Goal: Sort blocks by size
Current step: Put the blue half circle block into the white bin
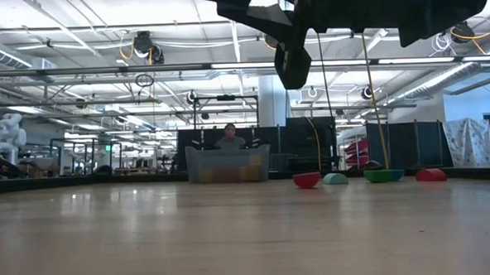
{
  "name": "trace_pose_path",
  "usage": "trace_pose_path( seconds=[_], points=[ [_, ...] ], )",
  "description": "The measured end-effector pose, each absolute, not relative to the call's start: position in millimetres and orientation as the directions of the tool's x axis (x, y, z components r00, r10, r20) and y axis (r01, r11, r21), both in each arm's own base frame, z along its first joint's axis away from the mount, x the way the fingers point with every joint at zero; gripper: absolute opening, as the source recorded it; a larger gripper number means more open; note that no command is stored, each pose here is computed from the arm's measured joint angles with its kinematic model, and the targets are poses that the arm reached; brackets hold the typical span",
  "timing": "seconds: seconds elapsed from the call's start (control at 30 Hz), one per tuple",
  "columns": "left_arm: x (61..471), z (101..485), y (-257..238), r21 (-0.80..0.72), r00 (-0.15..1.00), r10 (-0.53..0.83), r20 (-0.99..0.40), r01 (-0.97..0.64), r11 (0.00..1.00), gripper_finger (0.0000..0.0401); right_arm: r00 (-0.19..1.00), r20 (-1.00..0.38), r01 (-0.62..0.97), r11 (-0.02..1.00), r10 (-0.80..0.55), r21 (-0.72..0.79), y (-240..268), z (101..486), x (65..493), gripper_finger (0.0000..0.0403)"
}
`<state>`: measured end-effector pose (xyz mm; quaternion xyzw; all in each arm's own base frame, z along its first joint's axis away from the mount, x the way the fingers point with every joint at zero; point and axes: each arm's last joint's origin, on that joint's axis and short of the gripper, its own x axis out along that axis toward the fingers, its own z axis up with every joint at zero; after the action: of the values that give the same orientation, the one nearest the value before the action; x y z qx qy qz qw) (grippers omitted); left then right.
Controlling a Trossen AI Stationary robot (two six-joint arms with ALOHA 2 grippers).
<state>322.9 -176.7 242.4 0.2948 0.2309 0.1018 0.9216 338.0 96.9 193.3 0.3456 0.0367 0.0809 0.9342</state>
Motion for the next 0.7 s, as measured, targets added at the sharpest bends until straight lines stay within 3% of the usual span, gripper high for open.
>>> trace_pose_path(
  seconds=[0.47, 0.6, 0.7],
  points=[
    [310.2, 238.4, -181.7, 0.602, 0.828, 0.436, -0.353, -0.155, 0.783, 0.0177, 0.988, -0.082, -0.065, 0.843, 0.128, 0.535, 93.4, 205.1, 330.1, 0.0181],
    [297.5, 233.9, -179.2, 0.568, 0.786, 0.457, -0.417, -0.167, 0.806, 0.0177, 0.977, -0.178, -0.015, 0.879, 0.113, 0.476, 94.1, 212.3, 319.4, 0.0191],
    [284.6, 233.5, -177.6, 0.524, 0.753, 0.458, -0.472, -0.178, 0.833, 0.0177, 0.959, -0.284, 0.096, 0.91, 0.025, 0.403, 93.3, 208.3, 311.9, 0.019]
  ],
)
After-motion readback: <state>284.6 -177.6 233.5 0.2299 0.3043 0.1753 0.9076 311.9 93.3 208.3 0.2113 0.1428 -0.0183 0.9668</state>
